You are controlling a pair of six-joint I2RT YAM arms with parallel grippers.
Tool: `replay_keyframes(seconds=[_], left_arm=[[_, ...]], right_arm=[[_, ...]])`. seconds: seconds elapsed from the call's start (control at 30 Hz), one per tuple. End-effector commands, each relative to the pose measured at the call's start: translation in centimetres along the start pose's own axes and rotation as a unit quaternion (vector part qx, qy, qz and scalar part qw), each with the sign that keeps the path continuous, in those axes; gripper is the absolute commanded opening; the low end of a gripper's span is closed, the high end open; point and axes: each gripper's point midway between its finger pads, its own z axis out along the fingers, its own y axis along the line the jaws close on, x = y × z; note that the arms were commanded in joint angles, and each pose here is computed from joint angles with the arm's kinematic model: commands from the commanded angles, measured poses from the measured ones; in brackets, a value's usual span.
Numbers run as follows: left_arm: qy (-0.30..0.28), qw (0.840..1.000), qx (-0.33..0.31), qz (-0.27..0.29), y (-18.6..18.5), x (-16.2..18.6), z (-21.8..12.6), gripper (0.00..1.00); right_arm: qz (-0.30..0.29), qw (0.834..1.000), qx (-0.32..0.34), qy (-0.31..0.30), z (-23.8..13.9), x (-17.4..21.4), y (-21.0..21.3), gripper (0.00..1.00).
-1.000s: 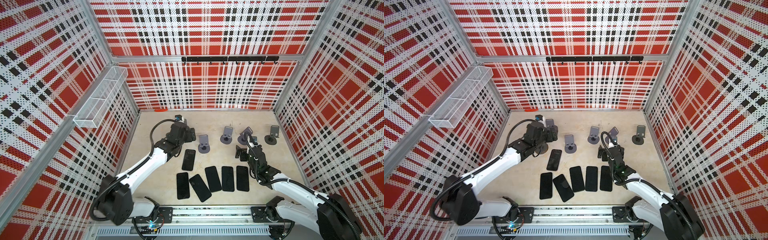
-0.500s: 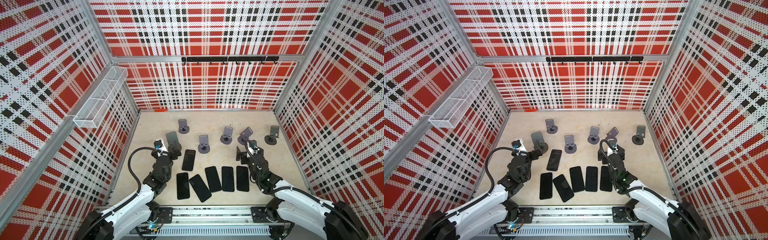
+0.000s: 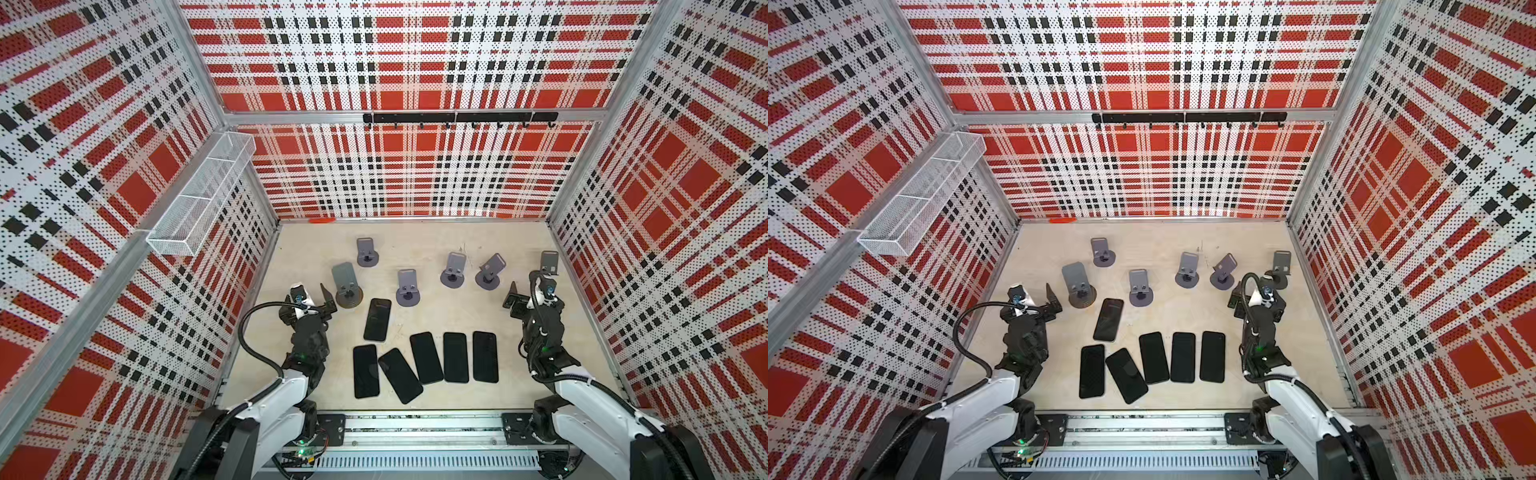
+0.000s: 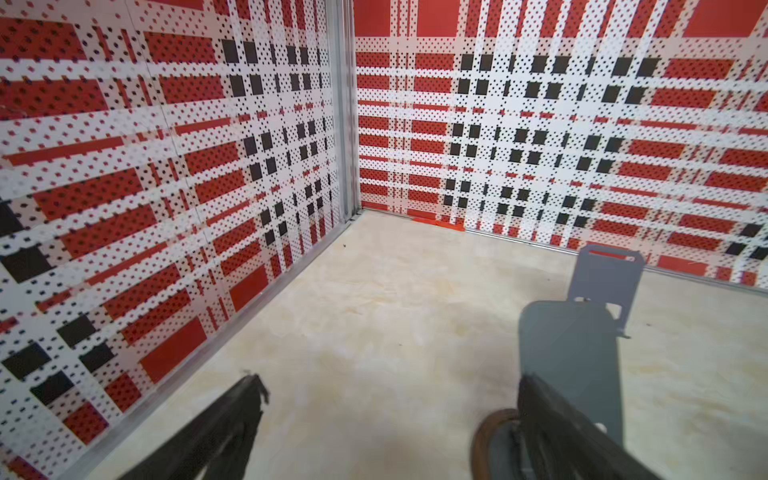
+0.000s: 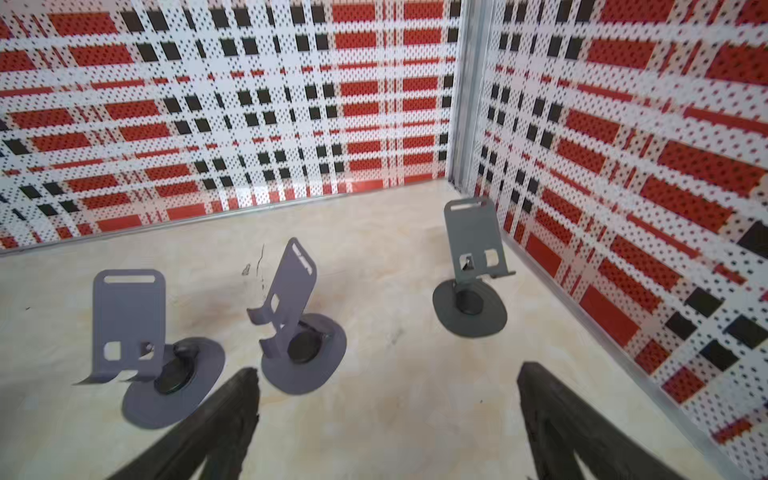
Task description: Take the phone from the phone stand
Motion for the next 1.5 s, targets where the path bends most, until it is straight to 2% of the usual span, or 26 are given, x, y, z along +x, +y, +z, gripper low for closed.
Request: replay_keyframes(seconds=[0.0, 0.07, 0.13, 0.23, 0.37, 0.5, 0.6, 0.7, 0.83, 0.93, 1.03, 1.13, 1.23, 1.3, 1.37, 1.43, 1.47], left_arm=[[-0.070, 0.995, 0.068, 0.027, -0.9, -1.6, -0.2, 0.98], [-0.098, 0.991, 0.092, 0.012, -0.9, -2.0, -0.6, 0.98], [-0.109, 0.989, 0.099, -0.001, -0.9, -2.4, -0.2, 0.98], [-0.084, 0.989, 0.123, -0.022, -1.4, -1.9, 1.3, 0.98], [-0.100, 0.985, 0.132, -0.050, -1.4, -1.6, 1.7, 0.98], [-0.107, 0.985, 0.129, -0.051, -1.5, -1.1, 1.9, 0.98], [-0.066, 0.991, 0.115, -0.034, -1.9, 0.2, 3.6, 0.98], [-0.032, 0.993, 0.115, -0.010, -3.2, 1.1, 5.3, 0.98], [-0.040, 0.992, 0.117, -0.016, -3.1, 0.8, 5.1, 0.98], [-0.040, 0.992, 0.118, -0.016, -3.2, 0.8, 5.1, 0.98], [-0.040, 0.992, 0.117, -0.016, -3.1, 0.8, 5.1, 0.98], [-0.040, 0.992, 0.117, -0.016, -3.1, 0.8, 5.1, 0.98], [-0.039, 0.992, 0.115, -0.016, -3.1, 0.8, 5.1, 0.98], [-0.040, 0.992, 0.115, -0.017, -3.1, 0.8, 5.1, 0.98], [-0.039, 0.993, 0.114, -0.016, -3.1, 0.9, 5.1, 0.98], [-0.040, 0.992, 0.115, -0.016, -3.1, 0.8, 5.1, 0.98], [-0.040, 0.993, 0.114, -0.017, -3.1, 0.8, 5.1, 0.98]], right_arm=[[-0.027, 0.996, -0.025, -0.083, -0.5, -0.6, -0.1, 1.00], [-0.018, 0.993, -0.019, -0.112, -0.3, -0.8, -0.6, 1.00], [-0.027, 0.991, -0.043, -0.125, -0.2, -0.9, 0.3, 1.00], [-0.043, 0.992, -0.050, -0.105, 1.7, -0.4, 1.3, 1.00], [-0.048, 0.994, -0.055, -0.087, 2.5, 0.0, 1.6, 1.00], [-0.054, 0.994, -0.077, -0.050, 2.9, 0.5, 2.3, 1.00], [-0.055, 0.995, -0.068, -0.051, 3.1, 0.4, 1.8, 1.00], [-0.014, 0.996, -0.070, -0.053, 2.9, 0.2, 1.0, 1.00], [-0.013, 0.993, -0.111, -0.025, 2.3, 0.1, 2.2, 1.00], [-0.024, 0.994, -0.104, -0.029, 1.1, -0.3, 1.5, 1.00], [-0.034, 0.993, -0.109, -0.021, 0.5, 1.1, 1.4, 1.00], [-0.033, 0.991, -0.119, -0.050, 0.1, 0.7, 1.7, 1.00], [-0.026, 0.992, -0.102, -0.074, 1.0, 0.0, 1.3, 1.00], [-0.034, 0.989, -0.114, -0.087, 1.9, -0.3, 2.1, 1.00], [-0.052, 0.988, -0.130, -0.069, 3.3, 0.9, 3.1, 1.00], [-0.045, 0.990, -0.117, -0.061, 4.3, 2.1, 2.8, 1.00], [-0.041, 0.990, -0.110, -0.076, 4.4, 1.7, 2.6, 1.00]])
